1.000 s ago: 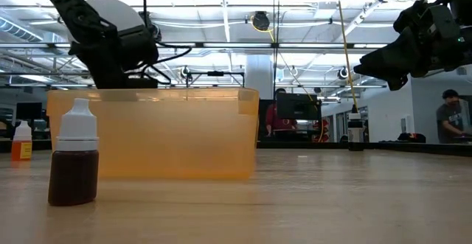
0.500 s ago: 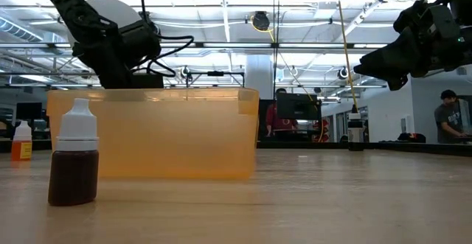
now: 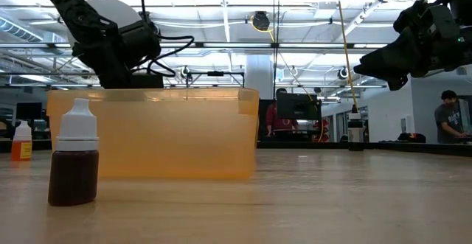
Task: Pick & Place food coloring
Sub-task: Put the small orange food coloring bottle into the orange bin
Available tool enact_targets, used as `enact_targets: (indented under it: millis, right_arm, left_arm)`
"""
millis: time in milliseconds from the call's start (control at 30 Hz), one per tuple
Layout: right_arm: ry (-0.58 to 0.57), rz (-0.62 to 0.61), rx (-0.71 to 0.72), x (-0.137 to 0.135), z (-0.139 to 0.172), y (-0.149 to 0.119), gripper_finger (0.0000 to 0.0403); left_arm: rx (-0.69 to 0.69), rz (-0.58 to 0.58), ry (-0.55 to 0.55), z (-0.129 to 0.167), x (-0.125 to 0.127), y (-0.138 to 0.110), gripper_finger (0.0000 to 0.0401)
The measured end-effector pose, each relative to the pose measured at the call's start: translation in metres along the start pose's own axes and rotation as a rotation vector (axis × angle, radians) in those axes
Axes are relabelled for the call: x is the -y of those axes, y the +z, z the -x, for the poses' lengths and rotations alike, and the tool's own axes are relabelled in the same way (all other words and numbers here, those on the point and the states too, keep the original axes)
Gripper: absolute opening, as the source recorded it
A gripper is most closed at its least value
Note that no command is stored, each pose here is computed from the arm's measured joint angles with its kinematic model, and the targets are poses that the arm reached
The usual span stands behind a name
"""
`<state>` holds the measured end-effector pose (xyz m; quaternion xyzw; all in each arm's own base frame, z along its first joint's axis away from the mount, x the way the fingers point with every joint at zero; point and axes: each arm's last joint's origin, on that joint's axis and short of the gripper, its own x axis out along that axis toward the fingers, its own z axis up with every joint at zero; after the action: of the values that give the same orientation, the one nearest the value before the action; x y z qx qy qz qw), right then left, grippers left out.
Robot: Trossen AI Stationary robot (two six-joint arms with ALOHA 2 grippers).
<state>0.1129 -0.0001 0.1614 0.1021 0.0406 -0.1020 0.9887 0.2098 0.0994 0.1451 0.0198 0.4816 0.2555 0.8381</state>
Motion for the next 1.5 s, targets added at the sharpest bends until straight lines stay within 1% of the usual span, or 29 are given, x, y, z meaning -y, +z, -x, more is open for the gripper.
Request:
enact_targets:
  millis: [67,167,267,367,500,700,900,1267,1500]
  right_arm:
    - [0.000,0.000,0.000,0.000,0.000,0.000,0.0130]
    - [0.000,0.000,0.000,0.000,0.000,0.000,0.0130]
    - [0.000,0.000,0.000,0.000,0.000,0.000,0.0130]
    - [0.000,0.000,0.000,0.000,0.000,0.000,0.0130]
    - [0.000,0.000,0.000,0.000,0.000,0.000,0.0130]
    - [0.000,0.000,0.000,0.000,0.000,0.000,0.0130]
    - [0.000,0.000,0.000,0.000,0.000,0.000,0.0130]
    - [0.000,0.000,0.000,0.000,0.000,0.000,0.0130]
    - [0.000,0.000,0.000,0.000,0.000,0.000,0.0130]
  left_arm:
    - [0.004,0.000,-0.022,0.000,0.001,0.000,0.0245]
    - [0.007,0.013,-0.017,0.000,0.000,0.000,0.0219]
    - [0.009,0.017,0.008,0.000,0.000,0.001,0.0201]
    - [0.010,0.030,0.041,0.000,-0.001,0.001,0.0193]
    - [0.009,0.060,0.048,0.000,-0.003,0.001,0.0191]
    - [0.012,0.132,-0.002,-0.002,-0.009,0.000,0.0191]
    - [0.007,0.142,-0.038,-0.003,-0.010,-0.001,0.0191]
    - [0.006,0.170,-0.035,-0.003,-0.012,-0.001,0.0191]
    - [-0.007,0.167,-0.041,-0.006,-0.010,-0.002,0.0191]
